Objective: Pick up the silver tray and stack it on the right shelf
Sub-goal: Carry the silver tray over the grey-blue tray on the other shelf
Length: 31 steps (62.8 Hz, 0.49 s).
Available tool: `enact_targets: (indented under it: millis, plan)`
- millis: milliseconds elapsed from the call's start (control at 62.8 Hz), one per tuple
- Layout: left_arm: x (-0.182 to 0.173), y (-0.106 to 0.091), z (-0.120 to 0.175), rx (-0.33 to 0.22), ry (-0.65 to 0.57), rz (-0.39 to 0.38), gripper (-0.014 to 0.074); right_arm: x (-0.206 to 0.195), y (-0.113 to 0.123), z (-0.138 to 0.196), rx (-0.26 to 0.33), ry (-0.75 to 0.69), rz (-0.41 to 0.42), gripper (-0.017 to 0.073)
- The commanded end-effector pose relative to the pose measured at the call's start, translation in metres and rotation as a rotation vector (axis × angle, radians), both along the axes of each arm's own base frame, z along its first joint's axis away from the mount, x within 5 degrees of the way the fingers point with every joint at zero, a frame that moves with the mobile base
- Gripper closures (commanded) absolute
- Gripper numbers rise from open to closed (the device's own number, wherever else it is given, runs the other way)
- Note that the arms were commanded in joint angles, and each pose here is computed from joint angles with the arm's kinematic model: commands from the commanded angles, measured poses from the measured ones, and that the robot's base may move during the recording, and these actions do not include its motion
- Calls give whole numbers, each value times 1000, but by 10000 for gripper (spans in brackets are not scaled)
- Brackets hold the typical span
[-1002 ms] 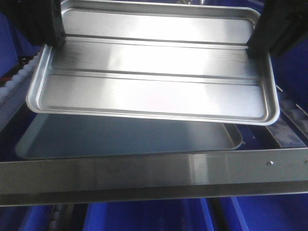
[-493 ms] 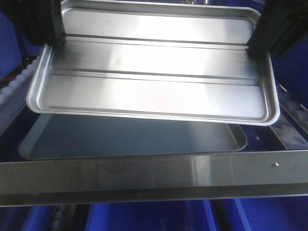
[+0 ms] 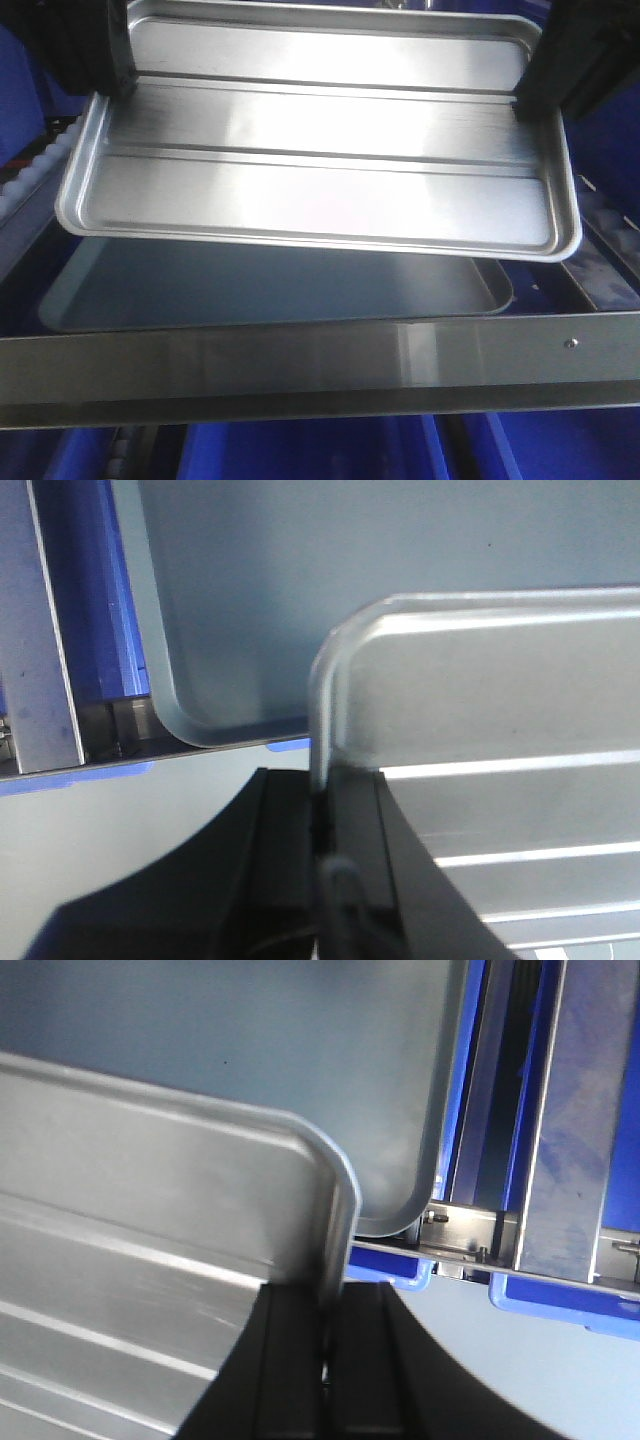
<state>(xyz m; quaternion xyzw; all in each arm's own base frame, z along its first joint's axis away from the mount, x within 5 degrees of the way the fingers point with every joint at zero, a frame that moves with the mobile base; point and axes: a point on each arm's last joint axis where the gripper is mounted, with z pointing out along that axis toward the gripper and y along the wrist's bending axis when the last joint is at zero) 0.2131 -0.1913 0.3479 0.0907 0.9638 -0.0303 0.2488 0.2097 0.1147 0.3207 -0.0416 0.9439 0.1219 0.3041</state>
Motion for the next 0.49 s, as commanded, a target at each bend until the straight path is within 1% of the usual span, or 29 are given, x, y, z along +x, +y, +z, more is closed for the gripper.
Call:
enact_targets:
  millis: [0, 80, 207, 350, 430, 477]
  plan:
    - [-7, 26, 19, 130, -23, 77, 687, 0, -9, 16, -60, -84, 8, 503]
    - [-7, 26, 19, 134, -22, 69, 687, 0, -9, 16, -61, -82, 8, 503]
    - [-6, 26, 19, 165, -33, 35, 687, 1, -9, 18, -57, -89, 8, 503]
    - [-3, 23, 21, 132, -80, 8, 687, 4, -7, 33, -44, -133, 17, 503]
    - [1, 19, 24, 100, -128, -11, 687, 9, -5, 44, -48, -157, 29, 503]
    - [5, 20, 26, 80, -155, -10, 687, 14, -2, 49, -54, -163, 37, 503]
